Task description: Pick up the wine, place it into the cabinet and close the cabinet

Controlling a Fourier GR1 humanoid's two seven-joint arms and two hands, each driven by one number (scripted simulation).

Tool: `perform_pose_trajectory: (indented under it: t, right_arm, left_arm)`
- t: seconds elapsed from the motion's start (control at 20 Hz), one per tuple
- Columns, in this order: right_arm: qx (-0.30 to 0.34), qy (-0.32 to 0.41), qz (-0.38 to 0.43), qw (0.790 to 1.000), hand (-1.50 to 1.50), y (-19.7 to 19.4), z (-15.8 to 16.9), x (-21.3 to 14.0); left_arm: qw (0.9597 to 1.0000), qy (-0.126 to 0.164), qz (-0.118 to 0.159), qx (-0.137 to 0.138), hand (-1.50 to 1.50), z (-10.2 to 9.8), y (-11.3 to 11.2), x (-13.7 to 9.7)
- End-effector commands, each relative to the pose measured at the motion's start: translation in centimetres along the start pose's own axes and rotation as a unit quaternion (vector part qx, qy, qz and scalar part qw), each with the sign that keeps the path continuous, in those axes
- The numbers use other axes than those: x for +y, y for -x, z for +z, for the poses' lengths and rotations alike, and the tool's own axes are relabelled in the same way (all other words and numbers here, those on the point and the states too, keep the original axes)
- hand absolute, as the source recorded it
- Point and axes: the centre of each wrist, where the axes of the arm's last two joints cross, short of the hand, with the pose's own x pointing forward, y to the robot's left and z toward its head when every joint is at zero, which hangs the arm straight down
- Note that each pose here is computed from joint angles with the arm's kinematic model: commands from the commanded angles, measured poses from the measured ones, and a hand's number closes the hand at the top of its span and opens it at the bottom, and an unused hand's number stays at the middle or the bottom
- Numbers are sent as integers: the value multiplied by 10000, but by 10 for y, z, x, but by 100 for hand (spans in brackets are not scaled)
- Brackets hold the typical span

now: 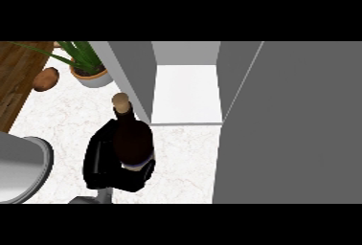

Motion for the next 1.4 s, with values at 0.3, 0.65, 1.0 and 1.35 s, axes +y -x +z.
perform_pose_trajectory:
  t: [0.3,0.65,1.0,1.35]
  right_arm:
    - [-269,-188,-326,9989,-150,-37,29,4]
    - [-343,-171,-249,9990,-150,-32,33,-4]
    - [-335,-133,-416,9985,-150,-37,34,-3]
    - [-347,-332,-400,9980,-150,-38,39,-1]
  left_arm:
    - [9990,-269,56,354,150,-38,-22,-73]
    - [9970,-521,-237,518,150,-76,-9,-75]
    - [9944,-549,-603,665,150,-71,32,-74]
    - [9912,-708,-715,857,150,-64,56,-80]
